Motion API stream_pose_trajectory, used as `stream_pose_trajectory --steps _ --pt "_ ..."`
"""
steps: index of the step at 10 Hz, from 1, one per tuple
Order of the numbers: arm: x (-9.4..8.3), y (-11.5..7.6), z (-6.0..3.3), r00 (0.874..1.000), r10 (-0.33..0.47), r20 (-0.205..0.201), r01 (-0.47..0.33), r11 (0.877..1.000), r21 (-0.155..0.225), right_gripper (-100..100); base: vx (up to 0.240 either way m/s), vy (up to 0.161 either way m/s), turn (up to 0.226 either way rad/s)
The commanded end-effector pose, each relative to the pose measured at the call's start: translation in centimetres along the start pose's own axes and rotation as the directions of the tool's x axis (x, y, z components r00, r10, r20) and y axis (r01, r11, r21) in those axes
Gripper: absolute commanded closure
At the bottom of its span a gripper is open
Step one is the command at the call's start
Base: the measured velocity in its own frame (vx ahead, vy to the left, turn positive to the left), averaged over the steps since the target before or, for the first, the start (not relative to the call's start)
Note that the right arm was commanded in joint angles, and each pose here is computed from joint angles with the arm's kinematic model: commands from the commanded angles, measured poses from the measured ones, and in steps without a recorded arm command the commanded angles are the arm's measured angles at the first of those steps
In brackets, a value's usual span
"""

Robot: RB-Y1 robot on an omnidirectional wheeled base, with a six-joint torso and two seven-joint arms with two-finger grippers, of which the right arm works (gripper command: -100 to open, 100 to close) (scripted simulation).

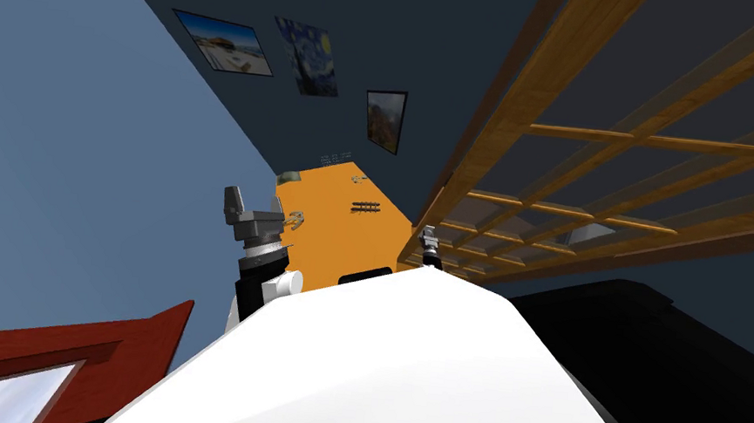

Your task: Pull the door open

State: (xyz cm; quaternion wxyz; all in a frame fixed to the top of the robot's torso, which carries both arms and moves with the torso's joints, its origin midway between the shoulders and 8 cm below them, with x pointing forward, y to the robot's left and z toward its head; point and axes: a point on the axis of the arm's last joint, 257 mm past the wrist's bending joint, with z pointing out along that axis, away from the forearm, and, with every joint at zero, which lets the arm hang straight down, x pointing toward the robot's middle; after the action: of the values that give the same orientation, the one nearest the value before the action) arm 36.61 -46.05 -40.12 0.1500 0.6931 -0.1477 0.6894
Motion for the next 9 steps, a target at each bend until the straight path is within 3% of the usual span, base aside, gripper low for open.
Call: stream_pose_trajectory --steps 1,3,9 --pt "0.1 -0.7 0.01 1.000 0.003 -0.004 -0.003 1.000 0.024 100 -0.167 -0.005 0.060" --pt "0.1 -0.7 -0.02 1.000 0.002 -0.004 -0.002 1.000 0.027 100 -0.146 -0.017 0.050" --pt "0.1 -2.8 -1.14 1.000 0.003 -0.005 -0.002 0.991 0.133 100 -0.194 -0.012 0.066"
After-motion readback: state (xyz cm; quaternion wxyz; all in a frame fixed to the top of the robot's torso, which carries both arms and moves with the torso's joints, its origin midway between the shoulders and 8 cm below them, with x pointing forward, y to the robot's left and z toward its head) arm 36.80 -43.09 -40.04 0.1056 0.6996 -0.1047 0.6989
